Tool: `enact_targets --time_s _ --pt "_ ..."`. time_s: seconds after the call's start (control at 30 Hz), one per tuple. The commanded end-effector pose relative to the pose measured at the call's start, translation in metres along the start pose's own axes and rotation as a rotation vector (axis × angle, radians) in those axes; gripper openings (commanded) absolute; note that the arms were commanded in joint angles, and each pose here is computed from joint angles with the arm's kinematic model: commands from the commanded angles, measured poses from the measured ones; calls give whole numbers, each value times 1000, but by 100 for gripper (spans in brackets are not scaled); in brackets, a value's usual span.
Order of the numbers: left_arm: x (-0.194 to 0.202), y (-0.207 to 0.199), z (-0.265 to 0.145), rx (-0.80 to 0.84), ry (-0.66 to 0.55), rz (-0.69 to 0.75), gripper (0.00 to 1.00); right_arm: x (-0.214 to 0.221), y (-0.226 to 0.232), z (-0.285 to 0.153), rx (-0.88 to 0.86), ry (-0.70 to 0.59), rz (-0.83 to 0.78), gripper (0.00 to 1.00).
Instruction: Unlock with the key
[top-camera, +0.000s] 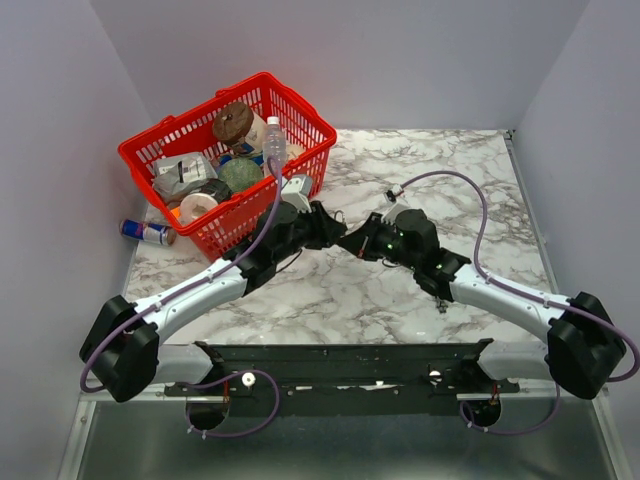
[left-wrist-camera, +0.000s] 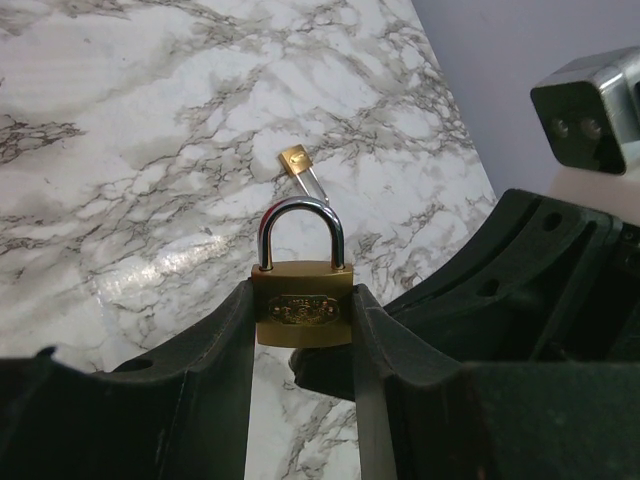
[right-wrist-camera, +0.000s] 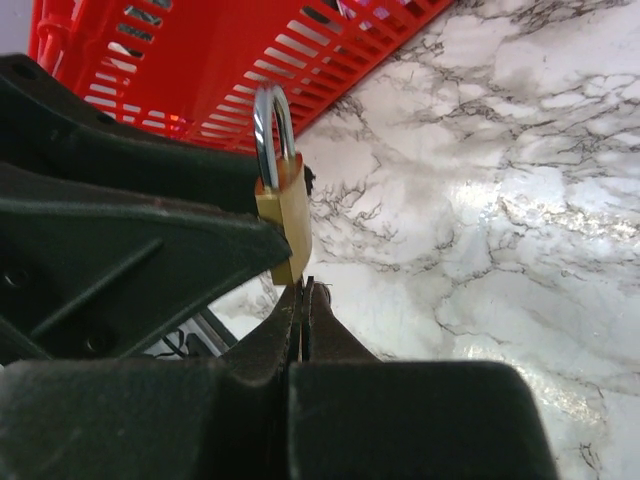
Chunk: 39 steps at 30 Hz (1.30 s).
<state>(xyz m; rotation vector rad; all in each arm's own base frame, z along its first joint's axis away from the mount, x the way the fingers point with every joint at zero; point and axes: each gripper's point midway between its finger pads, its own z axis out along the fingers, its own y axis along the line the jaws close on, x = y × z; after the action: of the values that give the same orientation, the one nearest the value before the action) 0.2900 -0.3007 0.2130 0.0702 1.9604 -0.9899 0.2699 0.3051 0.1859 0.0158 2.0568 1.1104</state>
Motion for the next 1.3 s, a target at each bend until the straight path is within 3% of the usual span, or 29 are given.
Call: enact_targets --time_s 0.0,0.37,1.27 --pt "25 -3 -1 17 78 21 0 -44 3 -4 2 -169 -8 1" --pt "32 -11 0 57 103 1 0 -52 9 -8 -69 -235 -57 1" --pt "18 -102 -27 547 119 73 0 -66 28 -69 -322 -233 -143 1"
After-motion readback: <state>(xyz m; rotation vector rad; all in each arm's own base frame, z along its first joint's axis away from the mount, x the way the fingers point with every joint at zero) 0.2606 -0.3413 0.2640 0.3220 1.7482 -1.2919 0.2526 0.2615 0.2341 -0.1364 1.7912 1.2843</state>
